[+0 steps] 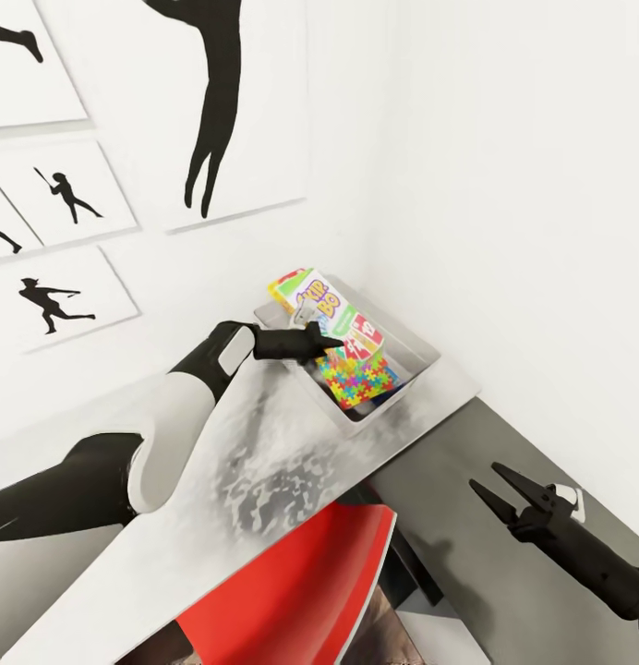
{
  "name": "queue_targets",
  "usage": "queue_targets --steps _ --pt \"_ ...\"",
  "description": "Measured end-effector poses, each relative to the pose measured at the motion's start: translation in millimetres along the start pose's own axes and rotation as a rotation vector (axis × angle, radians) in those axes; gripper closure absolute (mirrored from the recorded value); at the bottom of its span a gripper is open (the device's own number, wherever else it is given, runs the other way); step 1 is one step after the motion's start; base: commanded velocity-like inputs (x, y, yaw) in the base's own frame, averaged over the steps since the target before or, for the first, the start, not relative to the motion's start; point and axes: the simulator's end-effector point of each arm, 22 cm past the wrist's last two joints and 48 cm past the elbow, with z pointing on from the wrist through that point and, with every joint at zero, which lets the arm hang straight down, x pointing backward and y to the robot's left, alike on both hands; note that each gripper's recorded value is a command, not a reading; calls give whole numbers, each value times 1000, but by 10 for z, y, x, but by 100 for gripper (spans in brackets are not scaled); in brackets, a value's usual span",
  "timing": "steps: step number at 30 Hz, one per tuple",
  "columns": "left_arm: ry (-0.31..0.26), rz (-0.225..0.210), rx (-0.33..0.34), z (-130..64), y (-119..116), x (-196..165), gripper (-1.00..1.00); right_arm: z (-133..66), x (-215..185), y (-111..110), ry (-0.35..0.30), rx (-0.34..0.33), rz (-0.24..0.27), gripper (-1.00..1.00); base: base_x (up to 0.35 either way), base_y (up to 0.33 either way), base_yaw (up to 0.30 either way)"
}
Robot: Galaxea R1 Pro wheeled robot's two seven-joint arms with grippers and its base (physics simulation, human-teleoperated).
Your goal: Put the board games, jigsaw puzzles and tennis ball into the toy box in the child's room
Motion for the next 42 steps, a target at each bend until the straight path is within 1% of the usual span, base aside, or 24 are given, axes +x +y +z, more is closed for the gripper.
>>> queue_targets --steps 5,6,8,11,21,24,30,31,34,38,42 --pt "9 4 3 0 -65 -51 100 3 5 -19 0 2 4 -100 0 0 0" --pt "8 10 -7 -6 -69 -82 100 4 7 -21 0 2 5 -100 0 0 0" --pt "6 20 -44 -10 -4 -106 100 5 8 -23 0 2 5 -100 0 0 0" --pt "-1 23 -79 -16 64 -130 100 4 8 -28 -1 4 5 -100 0 0 0" --pt "-4 17 -91 1 132 -103 100 -1 -7 -11 -3 -2 -1 -100 0 0 0" --pt "-10 21 -94 8 156 -103 100 -3 -10 -12 -2 -1 -2 -100 0 0 0" --pt "-3 7 -101 30 225 -39 100 -5 -11 -15 -2 1 -3 -100 0 0 0" --pt "-3 6 -101 31 226 -38 -100 -5 -11 -15 -2 1 -3 -100 0 0 0" --pt "0 9 -106 32 240 -29 -100 -4 -11 -16 -2 1 -2 -100 0 0 0" --pt "0 2 -84 31 182 -37 -100 -6 -12 -15 -2 2 -3 -100 0 0 0" --pt "2 4 -79 32 165 -36 -100 -9 -14 -15 0 3 -4 -100 0 0 0"
